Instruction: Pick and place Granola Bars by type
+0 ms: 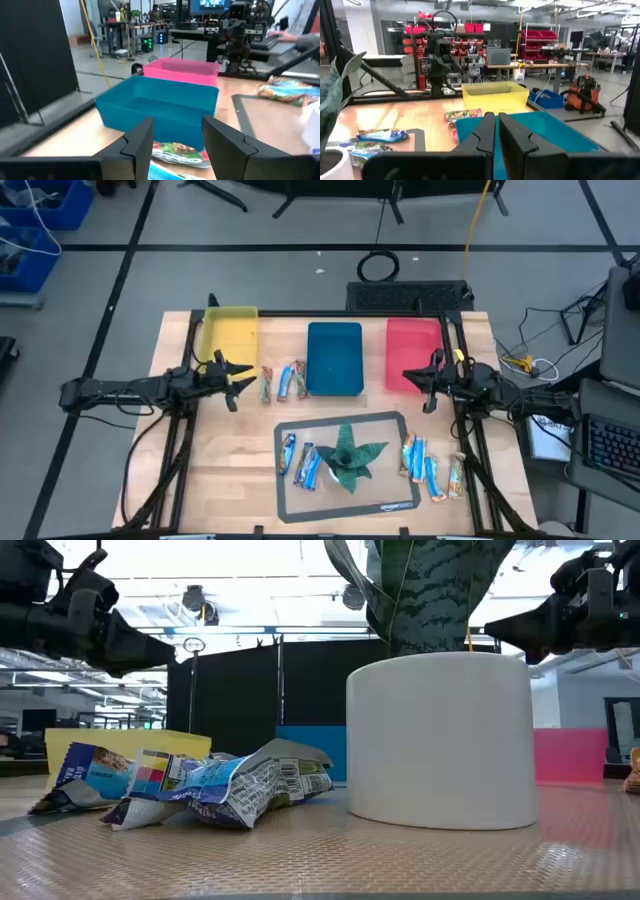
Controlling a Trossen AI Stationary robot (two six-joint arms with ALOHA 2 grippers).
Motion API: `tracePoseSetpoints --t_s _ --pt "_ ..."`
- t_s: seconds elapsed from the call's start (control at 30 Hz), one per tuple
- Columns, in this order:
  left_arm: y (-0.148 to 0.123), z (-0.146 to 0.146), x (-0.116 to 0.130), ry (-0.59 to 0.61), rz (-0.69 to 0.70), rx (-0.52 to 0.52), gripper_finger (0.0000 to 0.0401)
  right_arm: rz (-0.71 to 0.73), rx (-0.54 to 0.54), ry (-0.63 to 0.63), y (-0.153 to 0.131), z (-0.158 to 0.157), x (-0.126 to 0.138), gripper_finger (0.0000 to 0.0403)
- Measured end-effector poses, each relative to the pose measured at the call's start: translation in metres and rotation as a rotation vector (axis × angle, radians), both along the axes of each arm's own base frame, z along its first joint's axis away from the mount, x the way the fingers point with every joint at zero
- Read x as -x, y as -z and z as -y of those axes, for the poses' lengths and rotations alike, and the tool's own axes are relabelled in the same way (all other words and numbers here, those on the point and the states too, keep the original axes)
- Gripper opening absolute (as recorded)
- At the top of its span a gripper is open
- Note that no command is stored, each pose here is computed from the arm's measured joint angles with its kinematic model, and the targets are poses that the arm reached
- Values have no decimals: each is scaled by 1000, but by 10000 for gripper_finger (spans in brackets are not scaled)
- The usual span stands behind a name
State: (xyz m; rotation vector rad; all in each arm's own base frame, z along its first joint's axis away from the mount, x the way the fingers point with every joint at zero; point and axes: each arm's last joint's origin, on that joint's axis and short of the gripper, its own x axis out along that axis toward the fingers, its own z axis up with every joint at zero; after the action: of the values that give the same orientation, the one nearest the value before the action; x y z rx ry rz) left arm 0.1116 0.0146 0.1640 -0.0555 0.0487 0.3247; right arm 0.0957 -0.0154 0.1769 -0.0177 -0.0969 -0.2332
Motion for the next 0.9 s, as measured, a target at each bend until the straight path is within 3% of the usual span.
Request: tracePoseSetpoints --t_s 0.17,0.67,0.73,0.83,0.9 --pt "0 1 0 38 19 62 173 63 -26 -4 -5 0 1 13" --pt "0 1 0 42 -14 -36 173 201 -293 -94 -13 -1 2 13" --pt "1 1 0 42 -22 -35 173 163 -319 -135 -11 -2 0 13" --pt "3 1 0 42 -46 -30 173 -30 -399 -119 6 -2 -5 13" --pt "5 1 0 42 -59 -24 173 -118 -443 -103 -3 -2 -6 13"
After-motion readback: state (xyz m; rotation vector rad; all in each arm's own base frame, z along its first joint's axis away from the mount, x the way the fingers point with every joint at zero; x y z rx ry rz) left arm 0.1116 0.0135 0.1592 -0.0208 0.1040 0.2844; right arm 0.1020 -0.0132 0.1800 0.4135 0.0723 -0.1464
